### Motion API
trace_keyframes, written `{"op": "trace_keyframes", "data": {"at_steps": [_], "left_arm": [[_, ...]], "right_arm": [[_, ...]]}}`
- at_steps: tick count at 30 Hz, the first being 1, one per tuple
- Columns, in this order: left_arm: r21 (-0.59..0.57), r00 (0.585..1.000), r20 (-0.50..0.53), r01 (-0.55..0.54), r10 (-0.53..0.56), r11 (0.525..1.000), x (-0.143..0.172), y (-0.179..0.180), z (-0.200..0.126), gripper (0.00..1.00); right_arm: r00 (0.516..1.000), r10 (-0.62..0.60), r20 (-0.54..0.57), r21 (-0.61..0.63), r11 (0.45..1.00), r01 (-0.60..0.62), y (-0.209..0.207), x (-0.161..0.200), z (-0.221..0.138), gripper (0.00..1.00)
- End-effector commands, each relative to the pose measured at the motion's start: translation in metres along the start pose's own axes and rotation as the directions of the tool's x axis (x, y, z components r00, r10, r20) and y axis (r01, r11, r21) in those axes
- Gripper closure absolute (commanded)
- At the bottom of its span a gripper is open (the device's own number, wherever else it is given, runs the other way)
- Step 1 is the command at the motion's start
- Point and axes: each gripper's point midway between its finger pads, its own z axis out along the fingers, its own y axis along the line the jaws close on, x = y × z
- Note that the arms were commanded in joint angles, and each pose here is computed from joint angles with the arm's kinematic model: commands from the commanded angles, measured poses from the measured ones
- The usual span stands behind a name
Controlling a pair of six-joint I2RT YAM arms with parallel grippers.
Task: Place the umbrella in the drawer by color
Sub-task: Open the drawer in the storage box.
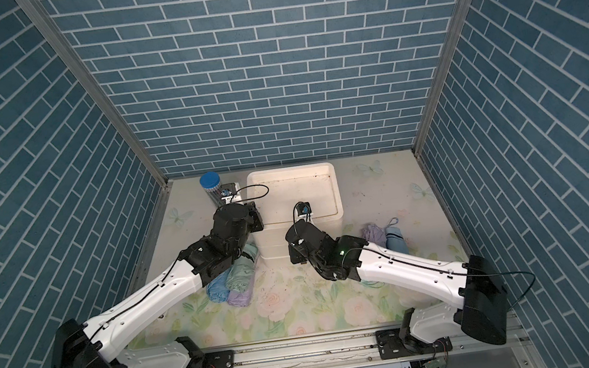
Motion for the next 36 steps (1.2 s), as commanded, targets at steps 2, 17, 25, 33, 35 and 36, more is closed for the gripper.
{"op": "trace_keyframes", "data": {"at_steps": [2,17,25,33,35,36], "left_arm": [[0.063,0.991,-0.128,-0.042,0.050,0.997,0.045,-0.011,-0.001,0.98],[-0.107,0.989,-0.105,0.096,-0.107,0.990,0.052,0.012,0.008,1.00],[-0.095,0.995,-0.100,0.005,-0.015,0.995,0.045,0.002,0.018,1.00],[-0.115,0.997,-0.075,-0.030,0.022,0.993,0.034,0.001,0.023,1.00],[-0.109,0.997,-0.071,-0.047,0.039,0.993,0.031,-0.001,0.024,1.00],[-0.113,0.997,-0.070,-0.053,0.045,0.992,0.030,-0.001,0.025,1.00]], "right_arm": [[0.987,0.058,0.152,0.050,0.997,-0.066,-0.014,-0.042,0.003,0.77],[0.993,-0.047,0.111,-0.104,0.993,0.059,0.001,-0.020,-0.013,1.00],[0.979,-0.147,0.140,-0.138,0.976,0.166,0.020,0.014,-0.058,1.00],[0.973,-0.180,0.143,-0.204,0.957,0.207,0.025,0.040,-0.090,1.00],[0.970,-0.195,0.142,-0.200,0.954,0.221,0.023,0.045,-0.096,1.00],[0.970,-0.196,0.141,-0.198,0.955,0.222,0.022,0.047,-0.097,1.00]]}}
